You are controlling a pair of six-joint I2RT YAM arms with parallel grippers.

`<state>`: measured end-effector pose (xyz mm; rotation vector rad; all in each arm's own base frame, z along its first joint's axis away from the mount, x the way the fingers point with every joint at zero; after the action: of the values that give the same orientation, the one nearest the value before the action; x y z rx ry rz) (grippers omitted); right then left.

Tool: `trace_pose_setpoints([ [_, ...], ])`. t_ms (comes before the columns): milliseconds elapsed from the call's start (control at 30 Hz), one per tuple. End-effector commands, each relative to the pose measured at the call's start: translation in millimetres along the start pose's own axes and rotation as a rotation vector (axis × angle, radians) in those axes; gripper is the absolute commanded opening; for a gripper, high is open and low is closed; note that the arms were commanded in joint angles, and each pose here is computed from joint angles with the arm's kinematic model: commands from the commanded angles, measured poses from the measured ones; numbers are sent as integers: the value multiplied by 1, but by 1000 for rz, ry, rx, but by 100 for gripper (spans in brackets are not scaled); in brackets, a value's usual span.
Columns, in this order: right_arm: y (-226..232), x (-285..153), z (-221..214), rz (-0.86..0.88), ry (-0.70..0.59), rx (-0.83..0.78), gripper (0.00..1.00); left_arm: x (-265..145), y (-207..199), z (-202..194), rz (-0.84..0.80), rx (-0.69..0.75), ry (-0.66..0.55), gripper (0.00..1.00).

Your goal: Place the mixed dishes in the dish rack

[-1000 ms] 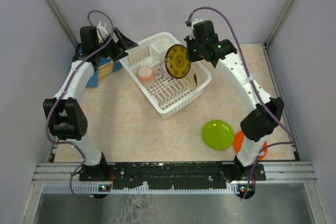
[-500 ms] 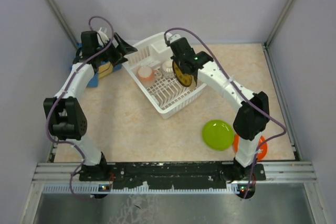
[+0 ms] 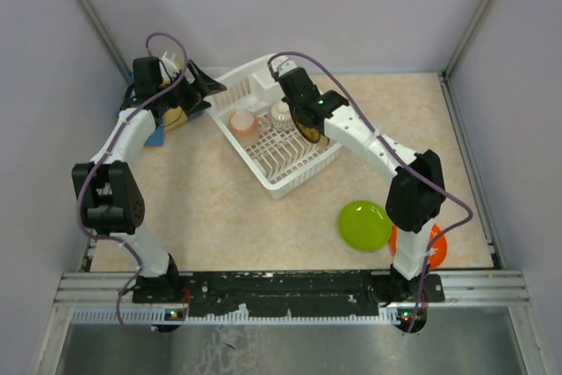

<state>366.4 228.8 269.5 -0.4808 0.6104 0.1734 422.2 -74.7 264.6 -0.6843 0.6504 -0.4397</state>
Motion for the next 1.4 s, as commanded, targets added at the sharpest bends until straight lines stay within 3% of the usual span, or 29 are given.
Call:
trace_pose_setpoints([
  [0, 9, 3, 8, -17, -31, 14, 0, -15, -10, 7, -34, 44, -40, 100],
  [1100, 45, 26, -26, 82, 116, -1, 0, -33, -5, 2, -18, 36, -56, 100],
  [1367, 37, 22, -25, 80, 129, 45, 33, -33, -6, 2, -18, 36, -57, 100],
])
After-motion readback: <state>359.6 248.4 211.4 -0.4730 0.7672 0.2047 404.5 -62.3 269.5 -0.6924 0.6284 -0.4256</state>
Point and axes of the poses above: each gripper's point midway between its finger pads, its own x axis out along the fingers, its own y axis along the line the jaws close on, z = x × y, the point moved 8 cm from there along -x, back along the fingers, and after that the axes turned 7 degrees about x, right-handed, at the moved point
